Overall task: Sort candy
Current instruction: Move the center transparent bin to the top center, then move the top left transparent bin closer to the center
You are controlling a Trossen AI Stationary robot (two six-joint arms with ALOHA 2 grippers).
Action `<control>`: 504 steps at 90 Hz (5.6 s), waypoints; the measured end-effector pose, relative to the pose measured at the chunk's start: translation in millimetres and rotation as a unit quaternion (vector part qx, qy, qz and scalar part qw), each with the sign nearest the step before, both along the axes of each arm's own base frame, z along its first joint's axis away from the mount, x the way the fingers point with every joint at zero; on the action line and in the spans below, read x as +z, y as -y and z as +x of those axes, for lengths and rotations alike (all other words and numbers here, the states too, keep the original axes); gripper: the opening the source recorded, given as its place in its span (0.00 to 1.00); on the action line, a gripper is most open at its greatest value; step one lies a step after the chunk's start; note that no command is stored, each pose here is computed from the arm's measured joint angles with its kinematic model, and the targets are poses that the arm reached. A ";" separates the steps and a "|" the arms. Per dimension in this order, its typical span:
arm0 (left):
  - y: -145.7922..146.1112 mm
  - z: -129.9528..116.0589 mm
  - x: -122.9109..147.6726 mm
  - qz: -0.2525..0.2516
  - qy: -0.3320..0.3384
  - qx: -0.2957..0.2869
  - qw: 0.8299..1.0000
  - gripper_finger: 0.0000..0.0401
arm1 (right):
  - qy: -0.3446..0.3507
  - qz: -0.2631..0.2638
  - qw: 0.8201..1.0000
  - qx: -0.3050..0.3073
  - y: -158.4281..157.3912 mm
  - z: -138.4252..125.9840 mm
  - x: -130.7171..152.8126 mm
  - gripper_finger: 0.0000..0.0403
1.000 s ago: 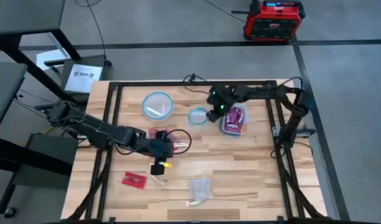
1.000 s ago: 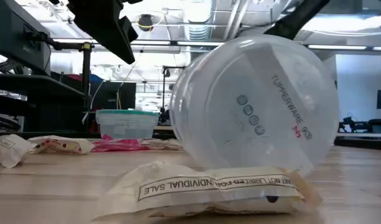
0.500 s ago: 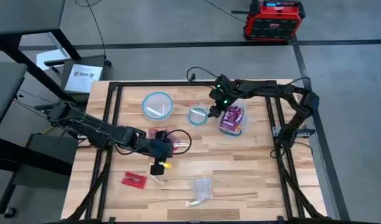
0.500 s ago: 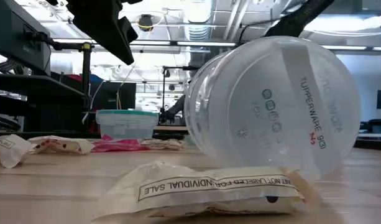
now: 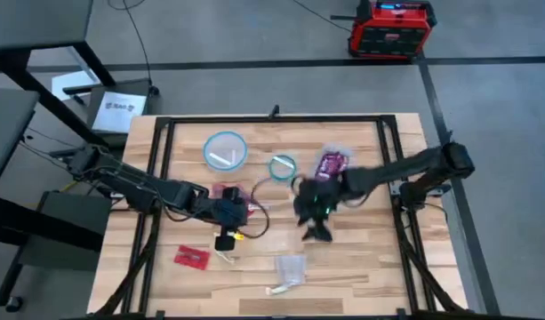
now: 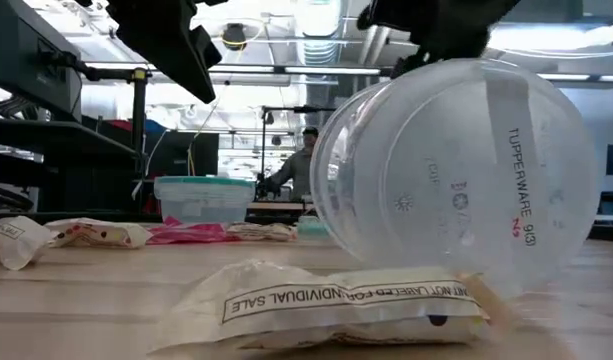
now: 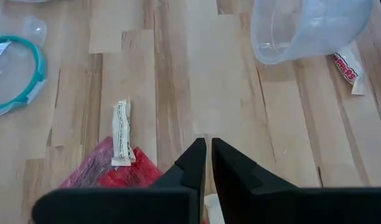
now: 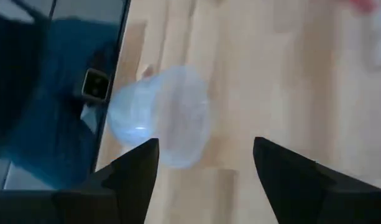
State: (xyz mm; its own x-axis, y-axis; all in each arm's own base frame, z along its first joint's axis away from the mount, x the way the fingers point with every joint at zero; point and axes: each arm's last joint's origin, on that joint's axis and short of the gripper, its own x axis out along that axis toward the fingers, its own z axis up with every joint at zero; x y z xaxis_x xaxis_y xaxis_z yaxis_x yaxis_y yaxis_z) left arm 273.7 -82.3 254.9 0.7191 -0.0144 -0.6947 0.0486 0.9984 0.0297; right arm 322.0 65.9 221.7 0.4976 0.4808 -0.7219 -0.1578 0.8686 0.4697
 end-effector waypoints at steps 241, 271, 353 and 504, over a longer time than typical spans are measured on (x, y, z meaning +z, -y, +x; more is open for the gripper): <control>-37.8 -47.1 37.9 0.101 -0.009 0.108 0.989 0.04 | 0.007 -0.163 0.982 -0.095 83.9 8.3 90.9 0.63; -96.9 -44.7 14.0 0.180 -0.133 0.151 0.963 0.32 | 0.217 -0.063 0.965 -0.129 0.5 -9.0 16.3 0.63; -136.2 12.9 -92.8 0.340 -0.305 0.210 0.865 0.10 | 0.232 -0.099 0.957 -0.144 -42.9 -12.4 -19.5 0.63; 79.5 71.8 -17.3 0.173 -0.091 -0.181 0.964 0.56 | 0.090 -0.085 0.971 -0.203 -123.2 -96.2 -25.3 0.63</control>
State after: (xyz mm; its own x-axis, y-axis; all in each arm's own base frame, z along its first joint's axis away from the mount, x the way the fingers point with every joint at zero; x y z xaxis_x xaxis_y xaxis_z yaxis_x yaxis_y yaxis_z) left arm 345.5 -161.8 237.5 0.5770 0.0133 -0.8166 0.4280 0.8467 0.3162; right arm 225.7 189.1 196.3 0.7465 0.0998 -0.6579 0.1487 0.9387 0.3111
